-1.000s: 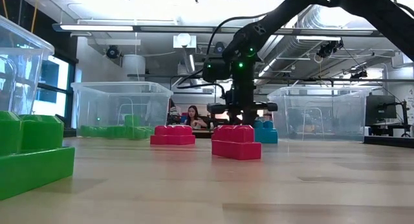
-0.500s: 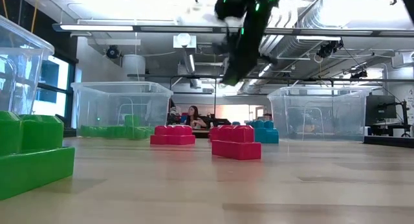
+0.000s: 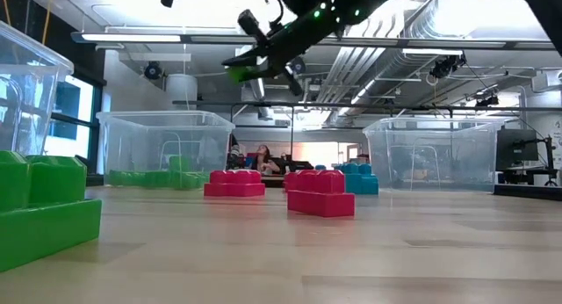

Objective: Sort blocks
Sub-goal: Put the green game piece into the top left transparent bin

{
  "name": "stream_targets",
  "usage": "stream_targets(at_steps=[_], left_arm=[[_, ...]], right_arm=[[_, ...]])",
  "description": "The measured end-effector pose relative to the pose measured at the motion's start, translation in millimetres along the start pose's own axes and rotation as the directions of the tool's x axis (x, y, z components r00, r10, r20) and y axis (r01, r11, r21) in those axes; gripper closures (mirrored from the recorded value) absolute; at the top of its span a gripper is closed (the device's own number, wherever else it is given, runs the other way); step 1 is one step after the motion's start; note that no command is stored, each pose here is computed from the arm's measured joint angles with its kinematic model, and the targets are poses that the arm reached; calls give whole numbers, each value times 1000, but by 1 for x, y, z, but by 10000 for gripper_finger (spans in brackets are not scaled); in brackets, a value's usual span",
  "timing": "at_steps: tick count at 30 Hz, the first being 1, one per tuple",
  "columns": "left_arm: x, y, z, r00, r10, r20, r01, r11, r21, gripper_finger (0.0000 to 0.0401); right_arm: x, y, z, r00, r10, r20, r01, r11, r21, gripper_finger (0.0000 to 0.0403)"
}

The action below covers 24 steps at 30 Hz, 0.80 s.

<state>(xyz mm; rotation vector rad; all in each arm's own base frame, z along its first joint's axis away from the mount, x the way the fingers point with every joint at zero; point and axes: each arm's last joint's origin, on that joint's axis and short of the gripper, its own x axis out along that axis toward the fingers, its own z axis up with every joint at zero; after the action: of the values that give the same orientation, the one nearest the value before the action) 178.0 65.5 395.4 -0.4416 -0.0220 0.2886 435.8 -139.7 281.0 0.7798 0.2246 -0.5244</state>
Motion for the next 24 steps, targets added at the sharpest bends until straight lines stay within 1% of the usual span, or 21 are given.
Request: stream_targets(at_steps=[5, 7, 9, 11, 13, 16, 18, 22, 24], left_arm=[[0, 0, 0, 1000, -1, -1, 1, 1000, -25, 66], [0, 0, 0, 1000, -2, -1, 2, 1000, -27, 66], [0, 0, 0, 1000, -2, -1, 2, 999, -32, 67], [0, 0, 0, 1000, -2, -1, 2, 999, -37, 66], [0, 0, 0, 1000, -2, -1, 2, 999, -44, 66], [0, 0, 0, 1000, -3, -2, 3, 999, -45, 67], [0, 0, 0, 1000, -3, -2, 3, 999, -51, 67], [0, 0, 0, 1000, -2, -2, 2, 999, -51, 66], [0, 0, 0, 1000, -3, -2, 3, 999, -51, 66]], right_arm=[[26, -19, -3, 999, 32, 36, -35, 997, 70, 403], [32, -23, 1, 996, 66, 65, -73, 991, 110, 403], [41, -29, 2, 996, 74, 55, -81, 986, 143, 403], [54, -33, 2, 996, 82, 38, -87, 985, 150, 403], [66, -31, 7, 994, 94, 48, -100, 984, 150, 403], [76, -15, 21, 989, 138, 46, -143, 978, 151, 403], [85, -10, 25, 992, 124, -3, -123, 985, 119, 403], [102, -12, 22, 993, 28, -112, -21, 998, 59, 403], [103, -9, 25, 992, 16, -125, -13, 1000, 25, 403]])
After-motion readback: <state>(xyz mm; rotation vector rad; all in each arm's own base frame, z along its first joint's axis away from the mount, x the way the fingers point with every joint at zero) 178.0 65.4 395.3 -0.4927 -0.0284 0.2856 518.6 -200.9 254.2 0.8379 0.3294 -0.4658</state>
